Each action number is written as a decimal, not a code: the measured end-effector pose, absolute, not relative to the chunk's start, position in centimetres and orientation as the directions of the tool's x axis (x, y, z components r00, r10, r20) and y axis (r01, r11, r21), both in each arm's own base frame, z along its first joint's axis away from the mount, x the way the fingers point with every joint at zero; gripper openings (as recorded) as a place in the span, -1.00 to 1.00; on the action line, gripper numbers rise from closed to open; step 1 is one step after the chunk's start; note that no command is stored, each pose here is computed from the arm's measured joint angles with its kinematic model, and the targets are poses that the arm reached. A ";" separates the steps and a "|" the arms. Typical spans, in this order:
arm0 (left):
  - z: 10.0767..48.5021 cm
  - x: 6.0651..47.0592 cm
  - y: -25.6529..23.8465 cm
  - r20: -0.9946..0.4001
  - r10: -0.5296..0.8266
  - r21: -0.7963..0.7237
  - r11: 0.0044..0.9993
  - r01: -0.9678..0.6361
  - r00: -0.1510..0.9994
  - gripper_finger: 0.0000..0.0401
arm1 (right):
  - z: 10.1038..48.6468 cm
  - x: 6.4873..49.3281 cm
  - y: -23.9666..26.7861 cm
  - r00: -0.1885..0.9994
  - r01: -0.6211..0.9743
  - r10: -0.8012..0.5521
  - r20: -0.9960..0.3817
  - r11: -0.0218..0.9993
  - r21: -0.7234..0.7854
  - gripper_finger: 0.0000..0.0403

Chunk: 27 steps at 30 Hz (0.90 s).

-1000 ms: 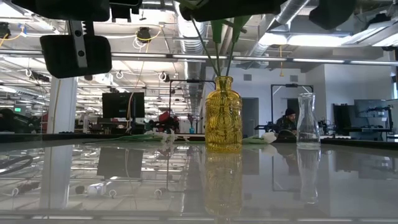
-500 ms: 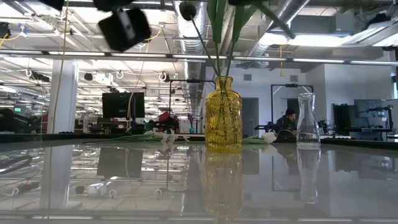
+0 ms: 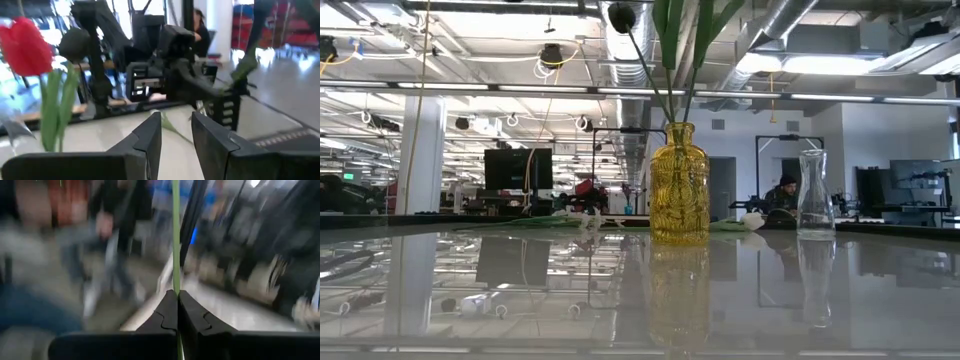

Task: Sort flowers into vase by color
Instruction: Put the red tulip into the yellow vase

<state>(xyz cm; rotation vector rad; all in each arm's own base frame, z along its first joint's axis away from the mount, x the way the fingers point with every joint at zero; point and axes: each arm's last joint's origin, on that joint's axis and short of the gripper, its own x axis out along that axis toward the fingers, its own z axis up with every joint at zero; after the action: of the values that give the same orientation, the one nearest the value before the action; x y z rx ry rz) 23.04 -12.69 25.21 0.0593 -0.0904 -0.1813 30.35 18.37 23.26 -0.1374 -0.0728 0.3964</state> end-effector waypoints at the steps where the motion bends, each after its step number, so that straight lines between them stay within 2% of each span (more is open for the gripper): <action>1: 25.0 23.0 -12.6 0.107 -0.180 0.067 0.983 0.174 0.978 -0.52 | 23.1 30.3 17.9 0.920 -0.366 0.377 0.108 0.924 -0.111 -0.89; 3: 24.8 23.0 -12.7 0.156 -0.179 0.071 0.983 0.169 0.971 -0.52 | 23.0 30.7 17.2 0.917 -0.342 0.345 0.201 0.938 -0.051 -0.89; 8: 24.8 23.7 -12.9 0.276 -0.174 0.100 0.983 0.152 0.945 -0.52 | 21.5 32.5 16.3 0.949 -0.265 0.258 0.179 0.964 0.016 -0.89; 15: 24.3 24.5 -13.3 0.281 -0.219 0.129 0.973 0.190 0.934 -0.52 | 21.4 33.5 16.1 0.965 -0.202 0.193 0.180 0.979 0.032 -0.89; 27: 24.8 24.7 -12.7 0.330 -0.180 0.089 0.983 0.159 0.927 -0.52 | 20.9 33.7 15.6 0.989 -0.083 0.073 0.127 0.993 0.078 -0.87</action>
<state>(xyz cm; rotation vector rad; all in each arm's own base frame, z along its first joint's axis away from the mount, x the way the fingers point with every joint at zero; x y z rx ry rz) 24.72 -12.68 24.79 0.0612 -0.3442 -0.1737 33.72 15.55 20.90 0.0831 -0.1247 0.0786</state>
